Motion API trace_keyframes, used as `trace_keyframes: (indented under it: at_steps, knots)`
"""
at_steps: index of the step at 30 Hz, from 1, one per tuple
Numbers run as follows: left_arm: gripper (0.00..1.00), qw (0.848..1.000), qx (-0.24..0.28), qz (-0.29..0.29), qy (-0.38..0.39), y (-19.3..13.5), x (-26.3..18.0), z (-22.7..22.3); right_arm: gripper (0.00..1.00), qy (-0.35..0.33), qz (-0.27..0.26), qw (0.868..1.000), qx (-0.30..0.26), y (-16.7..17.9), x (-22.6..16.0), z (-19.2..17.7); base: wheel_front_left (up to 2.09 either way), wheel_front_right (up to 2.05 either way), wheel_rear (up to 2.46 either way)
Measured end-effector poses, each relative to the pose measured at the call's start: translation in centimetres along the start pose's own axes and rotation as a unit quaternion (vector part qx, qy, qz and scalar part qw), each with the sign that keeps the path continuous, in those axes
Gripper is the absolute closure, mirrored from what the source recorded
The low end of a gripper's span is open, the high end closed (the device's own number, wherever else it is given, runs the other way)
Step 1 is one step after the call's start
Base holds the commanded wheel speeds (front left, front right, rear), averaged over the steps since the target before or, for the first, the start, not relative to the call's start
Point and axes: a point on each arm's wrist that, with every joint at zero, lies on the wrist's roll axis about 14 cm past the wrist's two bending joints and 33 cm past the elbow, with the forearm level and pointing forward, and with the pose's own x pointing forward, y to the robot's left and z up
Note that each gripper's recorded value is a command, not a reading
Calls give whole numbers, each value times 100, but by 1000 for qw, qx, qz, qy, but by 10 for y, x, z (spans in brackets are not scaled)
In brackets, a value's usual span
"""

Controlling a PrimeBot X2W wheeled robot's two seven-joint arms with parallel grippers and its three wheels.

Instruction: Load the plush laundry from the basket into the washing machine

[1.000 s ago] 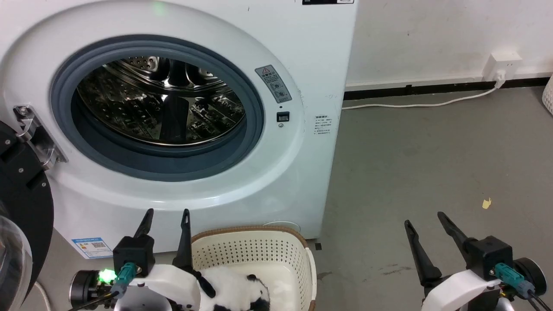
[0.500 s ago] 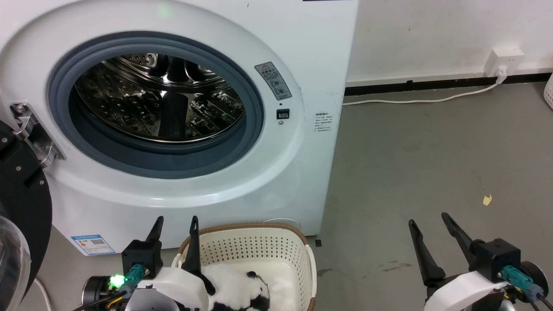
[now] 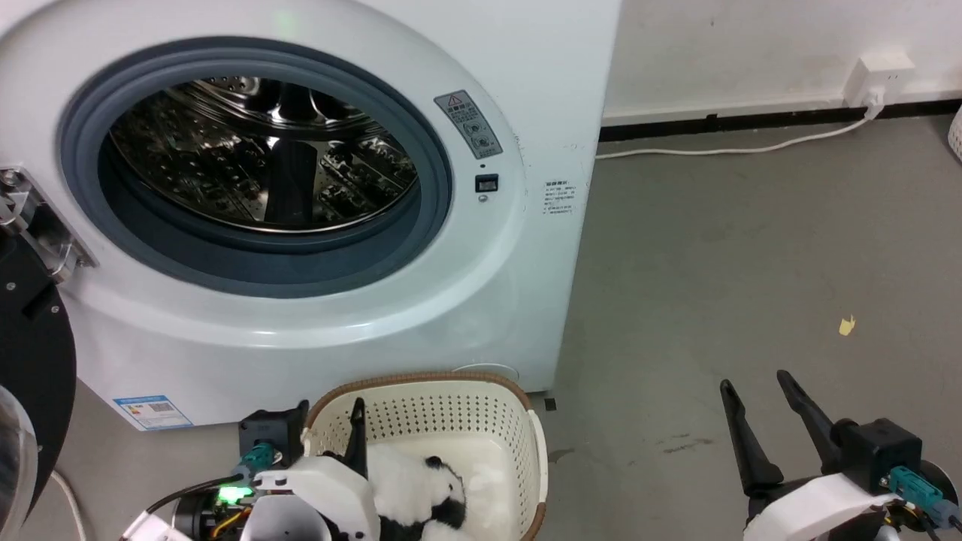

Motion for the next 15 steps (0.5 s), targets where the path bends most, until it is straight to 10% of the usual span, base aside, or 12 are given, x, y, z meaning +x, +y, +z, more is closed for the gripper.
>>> trace_keyframes:
  at_steps: [15]
  knots:
    - [0, 991, -26, 1, 132, -8, 15, -67, 0, 23, -16, 999, 27, -10, 5, -23, 0, 0, 0]
